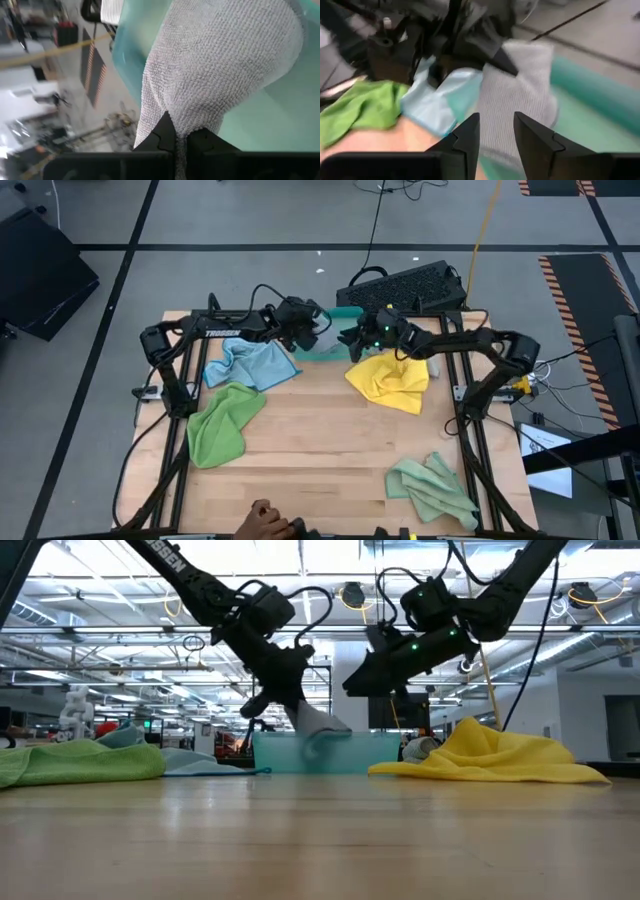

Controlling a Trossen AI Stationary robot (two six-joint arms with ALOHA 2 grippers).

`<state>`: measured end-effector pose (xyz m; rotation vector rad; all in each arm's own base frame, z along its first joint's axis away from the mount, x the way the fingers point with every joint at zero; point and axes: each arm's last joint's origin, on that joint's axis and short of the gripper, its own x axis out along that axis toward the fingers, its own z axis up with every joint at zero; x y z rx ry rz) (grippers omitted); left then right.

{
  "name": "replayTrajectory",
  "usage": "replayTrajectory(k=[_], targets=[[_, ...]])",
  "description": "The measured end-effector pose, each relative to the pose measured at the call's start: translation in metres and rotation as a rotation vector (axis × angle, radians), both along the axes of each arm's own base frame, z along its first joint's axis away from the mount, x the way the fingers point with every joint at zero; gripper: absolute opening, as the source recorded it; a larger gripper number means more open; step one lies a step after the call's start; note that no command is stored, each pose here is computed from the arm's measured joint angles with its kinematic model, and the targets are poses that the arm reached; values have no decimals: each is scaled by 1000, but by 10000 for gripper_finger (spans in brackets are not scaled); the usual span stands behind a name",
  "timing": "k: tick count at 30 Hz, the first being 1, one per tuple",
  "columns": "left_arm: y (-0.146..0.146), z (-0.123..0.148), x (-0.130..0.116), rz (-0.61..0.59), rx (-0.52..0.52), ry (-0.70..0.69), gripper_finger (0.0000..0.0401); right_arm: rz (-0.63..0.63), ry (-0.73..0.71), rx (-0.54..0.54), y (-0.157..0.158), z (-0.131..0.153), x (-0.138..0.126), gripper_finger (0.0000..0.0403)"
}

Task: Fold microfiber towels
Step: Put the folded dark gray microfiber towel into the green bin

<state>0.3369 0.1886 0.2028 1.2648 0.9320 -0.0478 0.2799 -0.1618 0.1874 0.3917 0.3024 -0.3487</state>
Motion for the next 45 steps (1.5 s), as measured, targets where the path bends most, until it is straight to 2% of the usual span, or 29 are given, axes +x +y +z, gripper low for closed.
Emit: replayTrajectory(k=[3, 8, 13, 18, 21, 25, 32, 37, 41, 45], targets=[[-12, 5, 6, -88, 100, 34, 6, 62, -12, 40, -11, 0, -9, 141], [-35, 22, 19, -187, 267, 0, 9, 156, -57, 47, -19, 3, -15, 215], [-53, 35, 25, -277, 440, 29, 9, 249, -148, -15, -15, 15, -11, 296], [-72, 44, 28, -318, 510, 45, 6, 217, -172, -131, -9, 32, -13, 345], [-84, 47, 29, -404, 584, 90, 12, 226, -184, -209, -5, 45, -18, 353], [-97, 48, 32, -507, 698, 144, 10, 265, -200, -231, -2, 55, -24, 354], [-112, 49, 36, -556, 752, 160, 11, 399, -179, -223, -1, 53, -30, 354], [-121, 50, 38, -576, 775, 149, 8, 359, -179, -241, -11, 54, -36, 354], [-125, 51, 39, -581, 775, 140, 11, 345, -175, -181, -17, 48, -36, 354], [-125, 52, 40, -568, 778, 118, 11, 478, -189, -83, -16, 32, -29, 354]])
